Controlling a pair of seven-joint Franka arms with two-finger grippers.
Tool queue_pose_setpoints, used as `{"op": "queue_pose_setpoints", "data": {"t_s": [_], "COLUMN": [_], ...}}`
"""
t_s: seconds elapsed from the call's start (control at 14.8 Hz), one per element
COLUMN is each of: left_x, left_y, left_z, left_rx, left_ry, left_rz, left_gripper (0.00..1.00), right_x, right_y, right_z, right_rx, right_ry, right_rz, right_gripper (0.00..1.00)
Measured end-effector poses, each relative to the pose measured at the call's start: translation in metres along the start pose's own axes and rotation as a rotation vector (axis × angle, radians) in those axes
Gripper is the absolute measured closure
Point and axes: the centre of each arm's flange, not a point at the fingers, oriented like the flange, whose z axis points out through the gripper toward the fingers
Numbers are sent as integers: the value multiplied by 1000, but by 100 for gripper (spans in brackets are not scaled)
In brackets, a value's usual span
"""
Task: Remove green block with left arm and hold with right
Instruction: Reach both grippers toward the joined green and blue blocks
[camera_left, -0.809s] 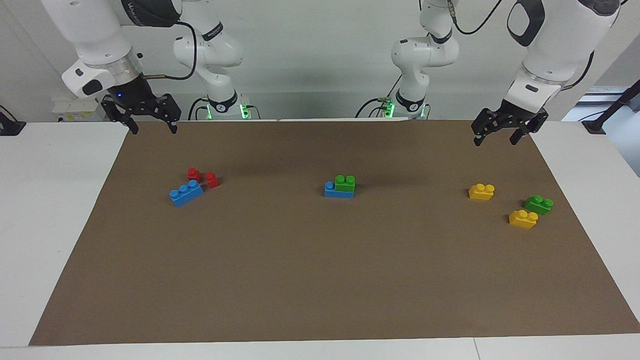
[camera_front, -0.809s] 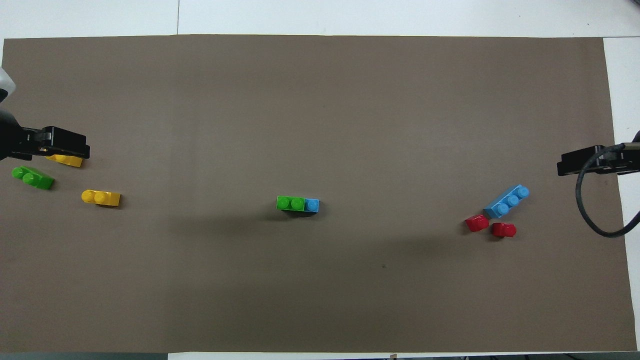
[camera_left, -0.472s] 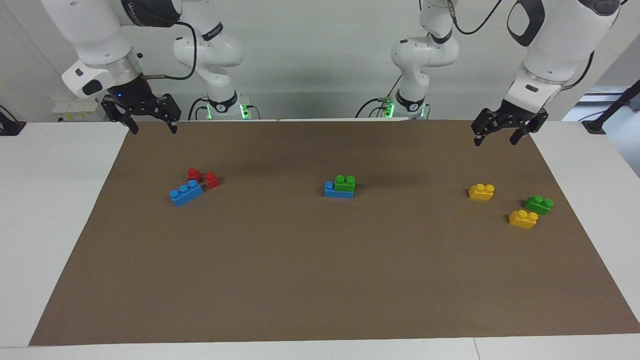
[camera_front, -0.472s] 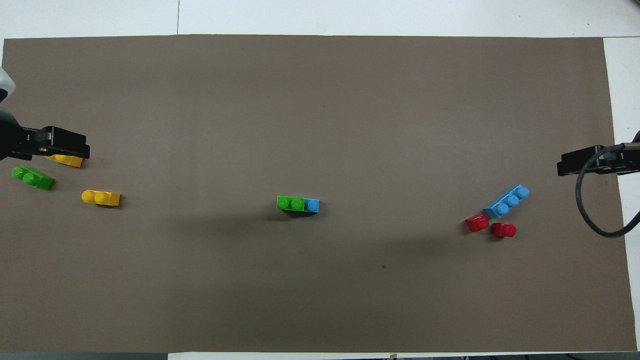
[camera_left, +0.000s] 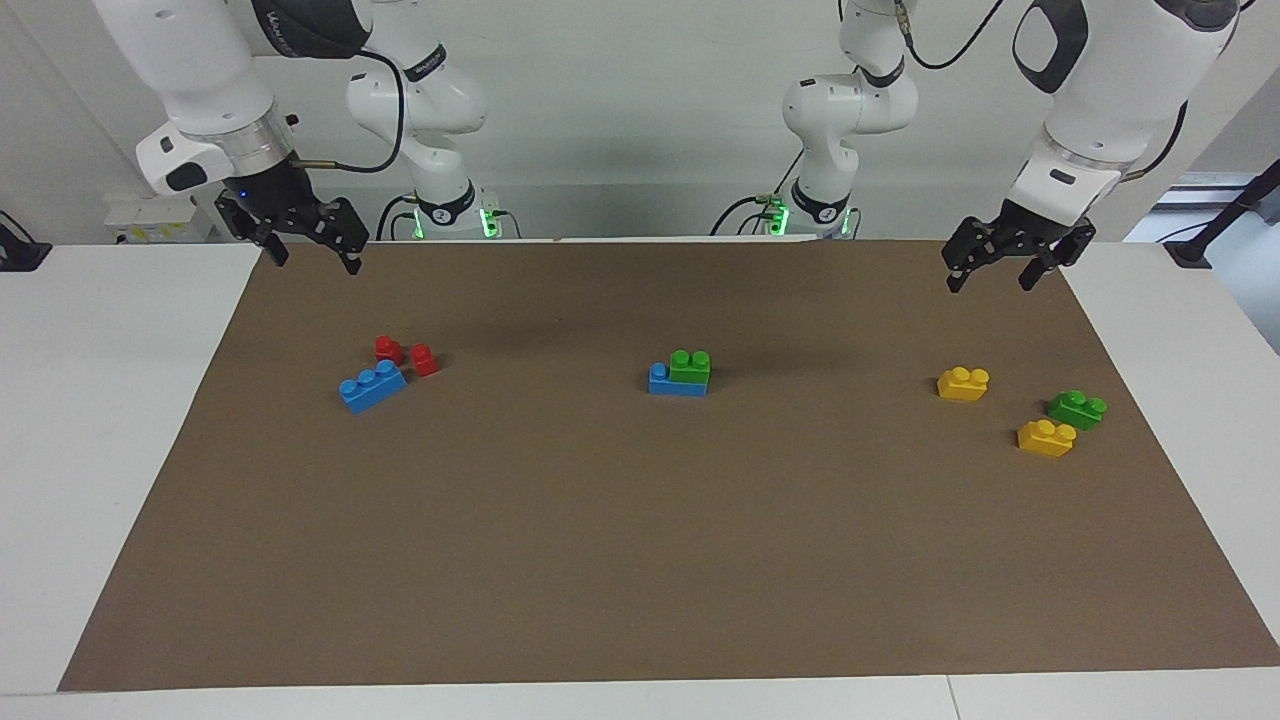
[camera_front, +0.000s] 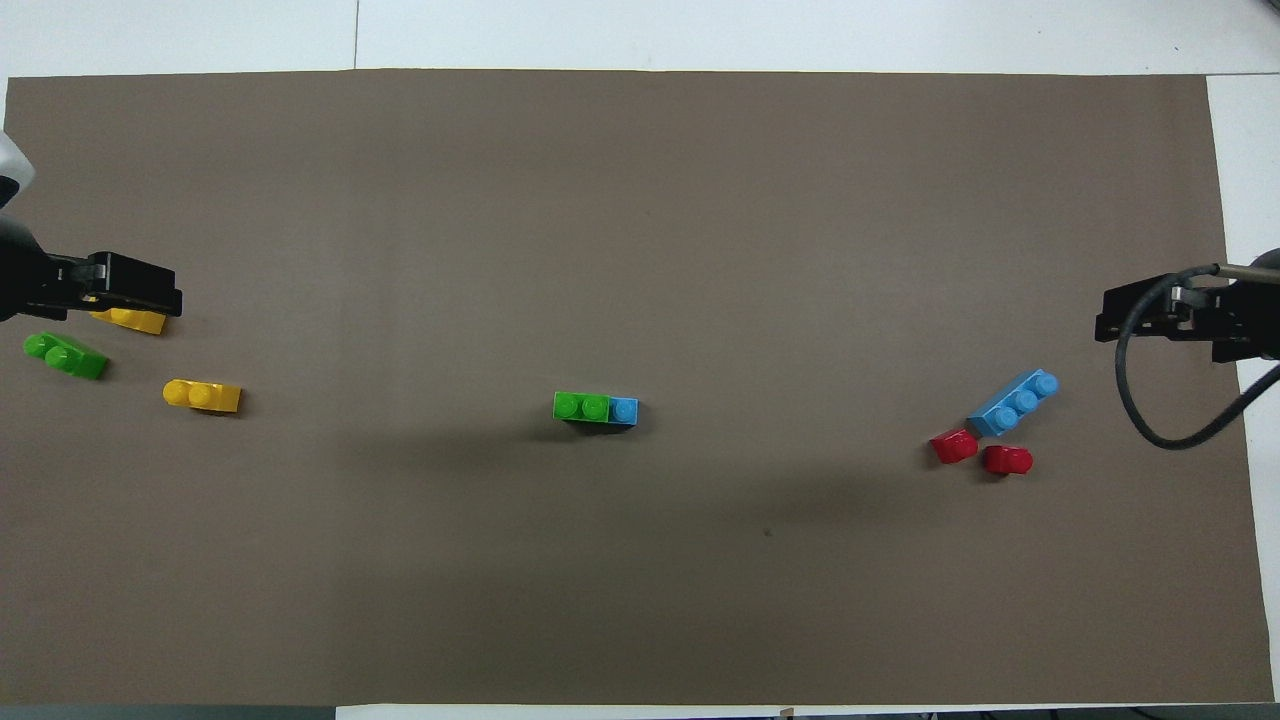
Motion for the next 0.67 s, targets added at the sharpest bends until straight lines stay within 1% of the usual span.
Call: {"op": "queue_pose_setpoints", "data": {"t_s": [0.13, 0.2, 0.47, 0.67], "left_x": [0, 0, -3, -13], "left_y": [4, 7, 39, 68], "left_z": [2, 4, 18, 25], "left_rx": [-1, -2, -4, 1], "left_ry": [-3, -2, -4, -17], "left_rz": [-64, -106, -330, -490], "left_gripper": [0, 0, 0, 0], "right_x": [-5, -9, -32, -48], "right_y": [-23, -40, -108, -150], "right_z": [18, 29, 68, 98], "right_rx": [-1, 9, 92, 145], "right_ry": [-10, -15, -63, -115], "right_rz": [107, 188, 602, 860], "right_gripper": [0, 0, 0, 0]}}
